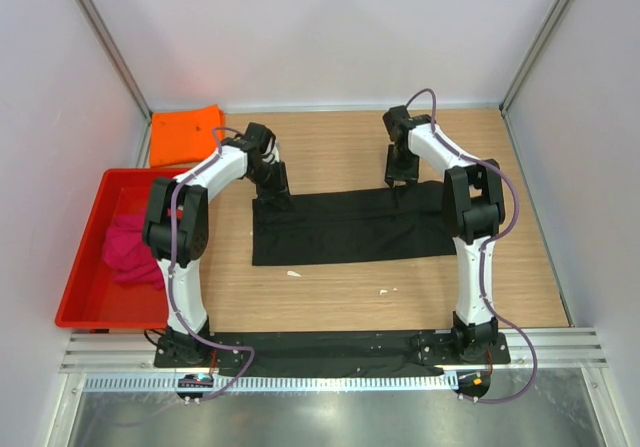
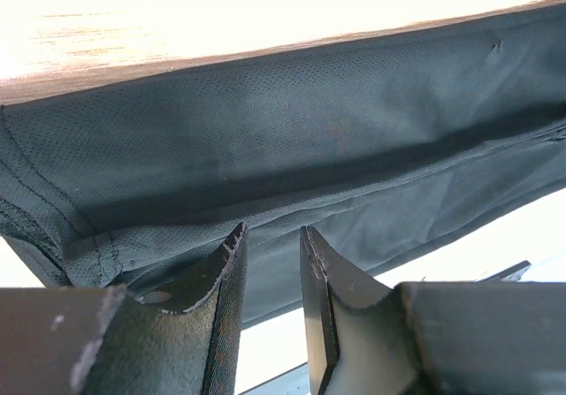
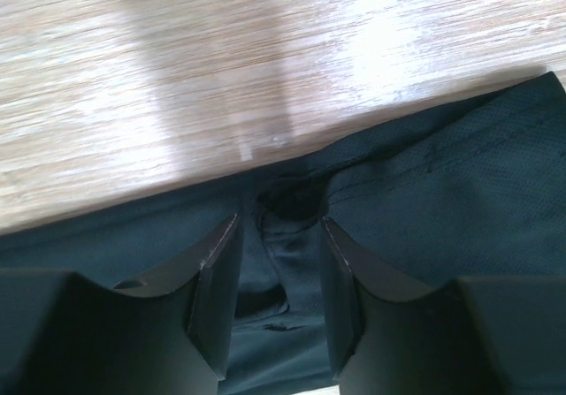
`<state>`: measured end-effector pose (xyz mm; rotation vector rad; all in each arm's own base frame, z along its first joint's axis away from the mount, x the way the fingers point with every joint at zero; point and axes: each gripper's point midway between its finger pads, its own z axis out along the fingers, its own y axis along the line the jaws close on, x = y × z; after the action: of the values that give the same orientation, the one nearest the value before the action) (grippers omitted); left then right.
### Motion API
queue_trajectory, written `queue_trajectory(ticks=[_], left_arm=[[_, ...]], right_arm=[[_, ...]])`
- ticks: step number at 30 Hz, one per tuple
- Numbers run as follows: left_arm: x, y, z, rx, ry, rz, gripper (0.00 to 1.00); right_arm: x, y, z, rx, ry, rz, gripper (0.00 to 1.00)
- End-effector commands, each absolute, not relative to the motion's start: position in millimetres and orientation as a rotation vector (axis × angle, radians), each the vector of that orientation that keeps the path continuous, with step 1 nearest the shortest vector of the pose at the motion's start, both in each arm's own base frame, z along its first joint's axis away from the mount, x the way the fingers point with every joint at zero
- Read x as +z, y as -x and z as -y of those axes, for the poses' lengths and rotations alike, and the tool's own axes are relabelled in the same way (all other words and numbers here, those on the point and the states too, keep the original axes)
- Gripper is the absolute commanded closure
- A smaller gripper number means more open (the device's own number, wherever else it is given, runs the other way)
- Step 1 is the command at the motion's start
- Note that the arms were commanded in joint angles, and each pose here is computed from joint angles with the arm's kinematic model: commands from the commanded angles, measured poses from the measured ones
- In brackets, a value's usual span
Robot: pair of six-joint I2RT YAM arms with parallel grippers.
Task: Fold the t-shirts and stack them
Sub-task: Fold the tshirt
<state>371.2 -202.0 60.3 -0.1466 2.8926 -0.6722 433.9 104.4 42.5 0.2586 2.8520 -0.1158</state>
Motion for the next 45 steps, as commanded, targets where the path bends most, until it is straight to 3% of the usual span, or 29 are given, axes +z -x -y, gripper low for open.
queue_trajectory(ticks=[1,4,5,6,9,18,33,35,38,40,41,42,45], left_arm=[[63.3,-370.1,203.2,-0.689,0.126,-2.896,0.69],[63.1,-369.7,202.4,-0.688,0.127,-2.898,0.70],[63.0,-369.2,202.6,-0.685,0.125,-2.900,0.70],[62.9,-368.9,201.6,-0.682,0.126,-2.901,0.70],[60.4,-366.0,200.0,-0.669,0.120,-2.912,0.71],[57.0,-361.7,197.7,-0.664,0.115,-2.923,0.71],[52.0,-350.9,193.5,-0.646,0.095,-2.965,0.71],[53.2,-349.9,192.7,-0.643,0.087,-2.967,0.71],[57.2,-347.2,190.0,-0.626,0.079,-2.971,0.71],[59.0,-346.0,190.2,-0.628,0.076,-2.967,0.70],[60.9,-346.2,189.7,-0.629,0.079,-2.962,0.70],[61.2,-346.2,189.8,-0.630,0.083,-2.961,0.70],[63.8,-347.1,193.5,-0.661,0.088,-2.953,0.70]], right_arm=[[47.3,-439.6,-98.8,-0.167,-0.255,-2.831,0.57],[45.9,-440.3,-96.3,-0.191,-0.261,-2.831,0.65],[45.7,-439.8,-95.7,-0.191,-0.271,-2.831,0.71],[47.6,-438.8,-94.8,-0.192,-0.278,-2.831,0.84],[58.5,-434.6,-93.0,-0.191,-0.297,-2.817,0.95],[84.1,-393.5,-91.3,-0.123,-0.439,-2.804,0.99],[58.8,-290.5,-92.4,0.060,-1.034,-2.692,0.98],[53.8,-264.2,-97.2,0.127,-1.110,-2.704,0.90],[63.3,-252.1,-101.5,0.243,-1.135,-2.646,0.63],[74.8,-256.9,-90.6,0.195,-1.046,-2.608,0.54],[91.5,-271.5,-85.5,0.178,-0.983,-2.559,0.42],[93.4,-279.0,-67.6,0.041,-0.948,-2.534,0.36],[111.9,-313.4,-54.0,-0.119,-0.763,-2.569,0.32]])
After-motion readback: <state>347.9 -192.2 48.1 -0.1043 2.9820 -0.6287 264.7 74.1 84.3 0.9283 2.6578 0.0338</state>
